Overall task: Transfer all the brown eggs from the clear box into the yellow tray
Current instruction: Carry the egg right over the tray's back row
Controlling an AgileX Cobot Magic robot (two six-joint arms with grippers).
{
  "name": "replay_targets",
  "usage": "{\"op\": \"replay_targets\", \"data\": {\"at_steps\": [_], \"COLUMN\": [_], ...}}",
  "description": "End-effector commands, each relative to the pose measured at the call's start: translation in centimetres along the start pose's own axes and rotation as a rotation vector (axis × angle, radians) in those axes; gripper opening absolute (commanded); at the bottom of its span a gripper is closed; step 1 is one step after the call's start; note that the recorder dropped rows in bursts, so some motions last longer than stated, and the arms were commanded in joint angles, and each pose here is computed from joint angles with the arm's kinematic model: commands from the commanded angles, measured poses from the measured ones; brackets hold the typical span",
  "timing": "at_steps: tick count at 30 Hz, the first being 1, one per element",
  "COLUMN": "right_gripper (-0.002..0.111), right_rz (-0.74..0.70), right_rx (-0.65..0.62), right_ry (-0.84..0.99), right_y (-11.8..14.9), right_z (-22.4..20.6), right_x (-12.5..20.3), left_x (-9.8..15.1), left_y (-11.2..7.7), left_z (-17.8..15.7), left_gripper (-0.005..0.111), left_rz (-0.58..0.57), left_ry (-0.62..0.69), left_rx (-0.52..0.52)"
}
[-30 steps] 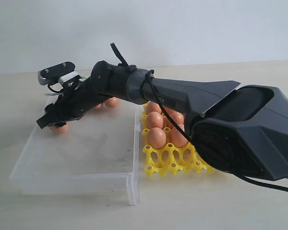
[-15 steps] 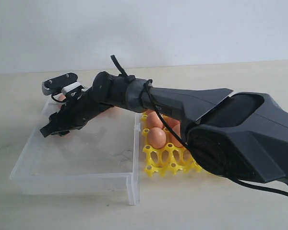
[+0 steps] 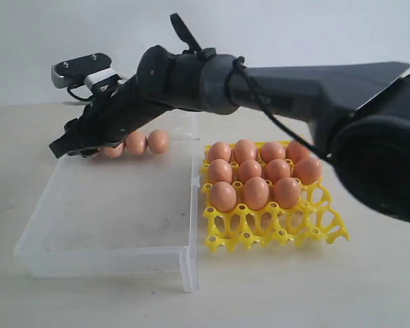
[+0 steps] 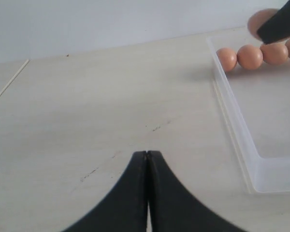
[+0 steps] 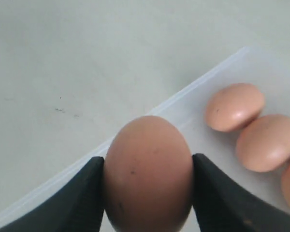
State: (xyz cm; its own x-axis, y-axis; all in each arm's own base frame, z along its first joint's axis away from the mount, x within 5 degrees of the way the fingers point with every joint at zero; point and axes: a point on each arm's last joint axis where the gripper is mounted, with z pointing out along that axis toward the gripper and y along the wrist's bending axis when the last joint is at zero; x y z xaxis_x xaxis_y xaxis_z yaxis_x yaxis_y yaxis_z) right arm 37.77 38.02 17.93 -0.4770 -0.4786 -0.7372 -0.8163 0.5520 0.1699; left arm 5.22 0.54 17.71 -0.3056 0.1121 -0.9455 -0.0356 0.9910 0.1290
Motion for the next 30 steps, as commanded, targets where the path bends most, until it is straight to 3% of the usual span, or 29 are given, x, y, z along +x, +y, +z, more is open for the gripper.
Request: {"op": "replay_targets", "data": {"at_steps": [1, 6, 15, 20, 30], "right_gripper": [0.0, 0.0, 0.0, 0.0, 0.0], "right_rz": [0.019, 0.084, 0.109, 0.215, 0.423], "right_rx": [0.083, 0.246, 0.504, 0.599, 0.638], "right_ry": [-0.058, -0.219, -0.289, -0.178, -0.039], "right_y": [0.6, 0.9, 0.1, -3.1, -7.8], "right_z": [-4.0, -10.3, -19.0, -21.2, -22.3], "right_x": [0.7, 2.6, 12.0, 16.9, 19.6], "left_x": [-0.2, -0.2, -0.2, -0.2, -0.2], "left_y": [0.0, 0.0, 0.0, 0.0, 0.0], "left_z": [0.0, 0.0, 0.0, 0.0, 0.0], "left_gripper": [0.0, 0.0, 0.0, 0.0, 0.0], "left_rz": [-0.006, -0.006, -0.006, -0.006, -0.006], "left_ry": [-0.013, -0.013, -0.013, -0.013, -0.013], "left_rx": [0.006, 0.006, 0.006, 0.006, 0.006]}}
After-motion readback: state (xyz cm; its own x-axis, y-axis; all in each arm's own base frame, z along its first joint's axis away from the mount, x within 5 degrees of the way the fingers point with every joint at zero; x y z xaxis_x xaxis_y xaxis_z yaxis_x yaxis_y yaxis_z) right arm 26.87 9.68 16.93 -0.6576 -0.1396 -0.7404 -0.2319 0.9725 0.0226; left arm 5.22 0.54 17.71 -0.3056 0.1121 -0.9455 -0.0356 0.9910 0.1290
